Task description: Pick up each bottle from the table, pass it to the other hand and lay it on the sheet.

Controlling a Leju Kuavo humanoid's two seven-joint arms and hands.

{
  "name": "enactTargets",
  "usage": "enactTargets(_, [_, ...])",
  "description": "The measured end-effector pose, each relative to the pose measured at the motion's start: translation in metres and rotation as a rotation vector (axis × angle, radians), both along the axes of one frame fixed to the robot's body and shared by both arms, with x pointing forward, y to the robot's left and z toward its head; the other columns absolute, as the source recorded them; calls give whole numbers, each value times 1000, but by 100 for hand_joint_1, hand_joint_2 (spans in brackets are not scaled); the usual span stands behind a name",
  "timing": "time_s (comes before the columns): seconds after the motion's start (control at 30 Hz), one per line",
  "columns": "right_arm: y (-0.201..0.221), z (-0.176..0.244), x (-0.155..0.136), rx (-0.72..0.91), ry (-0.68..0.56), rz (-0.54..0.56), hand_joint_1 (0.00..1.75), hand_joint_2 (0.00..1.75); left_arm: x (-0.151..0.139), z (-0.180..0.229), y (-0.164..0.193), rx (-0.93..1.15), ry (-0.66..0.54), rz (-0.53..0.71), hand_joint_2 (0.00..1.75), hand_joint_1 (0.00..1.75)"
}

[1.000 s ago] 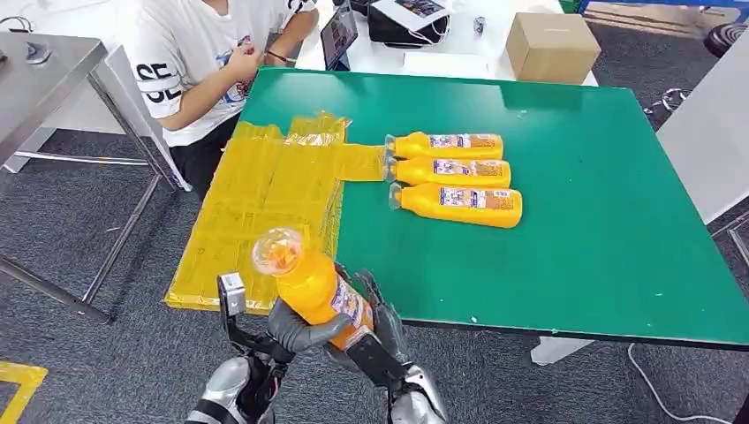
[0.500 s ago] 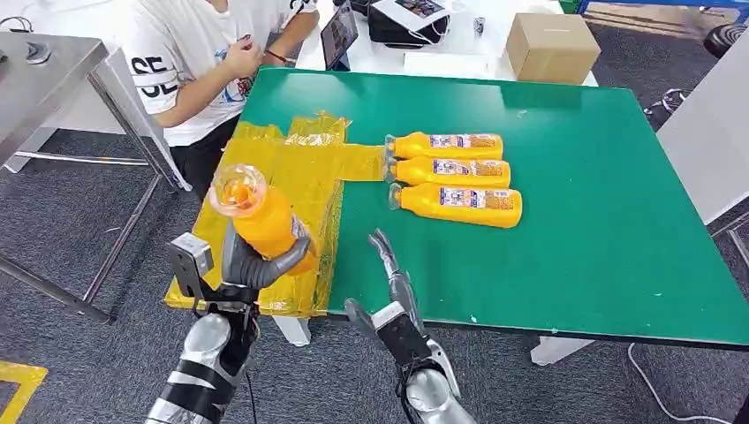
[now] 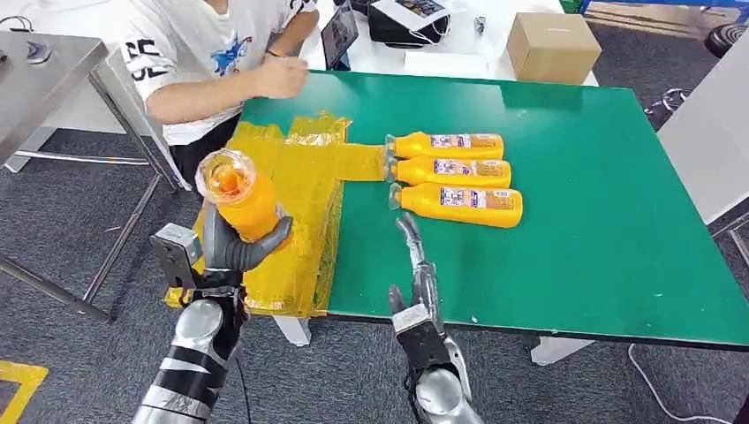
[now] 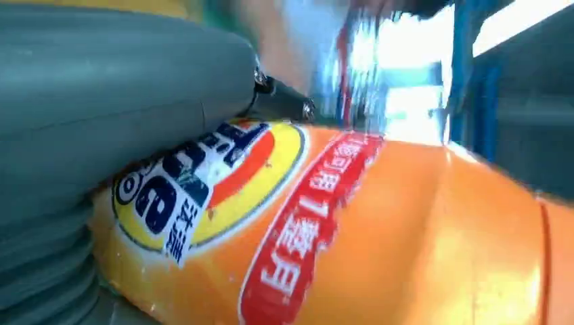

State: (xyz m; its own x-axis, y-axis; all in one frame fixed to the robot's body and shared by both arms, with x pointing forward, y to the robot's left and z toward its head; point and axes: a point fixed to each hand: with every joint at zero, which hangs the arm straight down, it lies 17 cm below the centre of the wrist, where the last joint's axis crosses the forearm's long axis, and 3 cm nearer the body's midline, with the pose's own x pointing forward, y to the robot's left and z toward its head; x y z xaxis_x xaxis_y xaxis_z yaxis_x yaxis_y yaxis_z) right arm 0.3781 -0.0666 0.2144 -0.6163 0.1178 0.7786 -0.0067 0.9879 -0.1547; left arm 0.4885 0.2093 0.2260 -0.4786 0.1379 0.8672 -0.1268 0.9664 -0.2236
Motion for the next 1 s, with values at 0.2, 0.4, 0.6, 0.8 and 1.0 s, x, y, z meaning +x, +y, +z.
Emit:
enactTargets(0.2, [-33, 34, 1, 110, -60, -111, 0, 0, 36, 38, 46, 250, -46, 277, 175, 175])
enactTargets(0.4, [-72, 67, 0, 281, -116, -203, 0, 0, 76, 20, 12, 829, 10, 317, 175, 175])
enactTargets(0.6, [-83, 73, 2, 316, -124, -186, 0, 0, 87, -41, -20, 1136, 89, 147, 175, 175])
enactTargets(0.8, [-84, 71, 4, 321, -118, -165, 0, 0, 84, -102, -27, 1319, 208, -50, 175, 175])
enactTargets(1.0, [-87, 70, 5, 322, -115, -163, 0, 0, 78, -130, -17, 1413, 257, -104, 175, 175])
